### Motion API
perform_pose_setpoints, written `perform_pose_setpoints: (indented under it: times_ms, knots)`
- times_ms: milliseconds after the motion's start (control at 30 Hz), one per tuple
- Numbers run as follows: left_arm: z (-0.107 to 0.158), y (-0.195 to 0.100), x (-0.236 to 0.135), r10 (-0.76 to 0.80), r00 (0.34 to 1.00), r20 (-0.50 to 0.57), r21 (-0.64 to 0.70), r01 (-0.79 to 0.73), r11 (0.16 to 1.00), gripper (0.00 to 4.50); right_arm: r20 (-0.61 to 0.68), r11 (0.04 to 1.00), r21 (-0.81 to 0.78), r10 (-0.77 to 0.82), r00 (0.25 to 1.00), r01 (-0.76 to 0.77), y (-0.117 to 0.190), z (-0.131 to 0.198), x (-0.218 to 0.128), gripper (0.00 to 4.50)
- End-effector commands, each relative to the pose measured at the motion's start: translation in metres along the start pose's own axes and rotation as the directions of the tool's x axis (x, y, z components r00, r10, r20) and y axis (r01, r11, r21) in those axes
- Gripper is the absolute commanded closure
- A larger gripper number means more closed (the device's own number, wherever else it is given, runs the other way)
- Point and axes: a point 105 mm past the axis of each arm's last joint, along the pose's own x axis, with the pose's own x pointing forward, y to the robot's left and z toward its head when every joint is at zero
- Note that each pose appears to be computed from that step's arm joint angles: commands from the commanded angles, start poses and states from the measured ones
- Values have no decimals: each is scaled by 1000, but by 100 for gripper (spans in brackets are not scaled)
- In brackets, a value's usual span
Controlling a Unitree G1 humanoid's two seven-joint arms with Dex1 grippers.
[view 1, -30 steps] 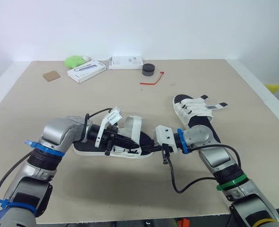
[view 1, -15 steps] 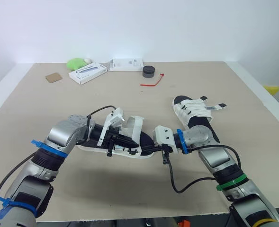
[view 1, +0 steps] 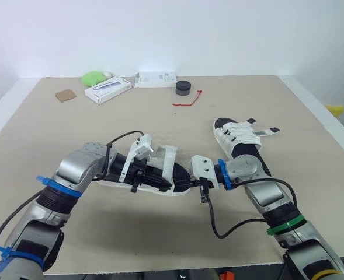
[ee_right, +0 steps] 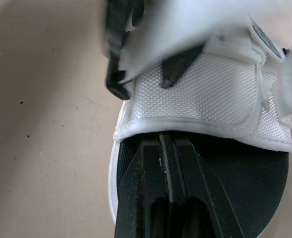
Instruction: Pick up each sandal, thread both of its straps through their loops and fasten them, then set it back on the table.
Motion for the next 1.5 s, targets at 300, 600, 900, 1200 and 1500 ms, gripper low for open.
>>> perform_pose_setpoints:
  times_ms: [300,600,900,1200,1500]
  knots:
    - [38,14,-11,114,989,90,44,-118,992,139,-9,1000,-5,9,1000,-9,1,-1,0,450]
    - [52,18,-6,99,986,134,-10,-99,995,177,-13,1000,-4,8,1000,-8,2,-2,-1,450]
    - [51,24,-6,112,987,113,3,-113,994,438,-13,1000,-4,1,1000,-1,0,-2,-1,450]
    - [33,8,0,55,997,45,33,-56,998,438,-11,1000,-2,-2,1000,2,0,-2,-1,450]
    - [28,19,-4,125,990,57,129,-132,983,438,-9,1000,-3,3,1000,-3,-1,-1,1,450]
